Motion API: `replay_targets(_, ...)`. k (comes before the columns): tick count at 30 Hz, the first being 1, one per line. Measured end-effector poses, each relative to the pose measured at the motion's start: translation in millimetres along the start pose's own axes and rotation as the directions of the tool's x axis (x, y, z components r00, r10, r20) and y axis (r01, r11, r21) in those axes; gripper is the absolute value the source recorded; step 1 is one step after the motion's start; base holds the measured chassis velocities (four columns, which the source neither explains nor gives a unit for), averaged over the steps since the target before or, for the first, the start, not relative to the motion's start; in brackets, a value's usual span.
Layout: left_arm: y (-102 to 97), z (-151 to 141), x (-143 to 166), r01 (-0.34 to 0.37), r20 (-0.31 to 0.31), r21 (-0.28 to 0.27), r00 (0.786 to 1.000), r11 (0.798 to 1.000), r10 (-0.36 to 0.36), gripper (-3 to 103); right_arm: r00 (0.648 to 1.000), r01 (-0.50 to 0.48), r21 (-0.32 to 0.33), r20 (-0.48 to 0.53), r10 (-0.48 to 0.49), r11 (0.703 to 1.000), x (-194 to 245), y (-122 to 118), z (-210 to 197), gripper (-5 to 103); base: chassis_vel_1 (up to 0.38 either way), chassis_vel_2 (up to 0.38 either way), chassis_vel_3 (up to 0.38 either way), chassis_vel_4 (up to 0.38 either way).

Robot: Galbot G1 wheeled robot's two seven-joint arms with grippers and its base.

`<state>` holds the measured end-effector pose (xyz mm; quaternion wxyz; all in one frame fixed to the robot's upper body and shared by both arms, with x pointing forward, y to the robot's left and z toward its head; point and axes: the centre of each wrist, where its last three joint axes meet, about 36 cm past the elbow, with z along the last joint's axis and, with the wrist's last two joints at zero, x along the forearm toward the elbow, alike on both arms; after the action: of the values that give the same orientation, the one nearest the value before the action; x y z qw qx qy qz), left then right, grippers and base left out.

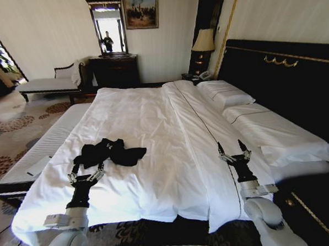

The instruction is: Fold the clothes on the bed.

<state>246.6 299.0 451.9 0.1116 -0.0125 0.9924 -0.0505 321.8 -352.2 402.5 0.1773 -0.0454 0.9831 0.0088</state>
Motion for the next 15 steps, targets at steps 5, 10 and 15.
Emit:
replay_targets(5,0.3,2.1,-0.1,0.002,-0.002,-0.001,1.0,1.0,-0.002,100,1.0,0.005,-0.004,-0.004,-0.005,1.0,2.2,2.1,3.1,100,0.0,0.0,0.0,0.0)
replay_targets(10,0.4,2.4,-1.3,0.002,0.002,0.001,1.0,1.0,-0.002,100,1.0,0.008,-0.006,-0.005,-0.008,1.0,3.0,3.5,3.9,100,0.0,0.0,0.0,0.0)
replay_targets(15,0.9,3.5,-1.7,0.003,0.002,0.002,1.0,1.0,-0.003,100,1.0,0.006,-0.005,-0.006,-0.006,1.0,3.8,3.6,4.7,100,0.0,0.0,0.0,0.0)
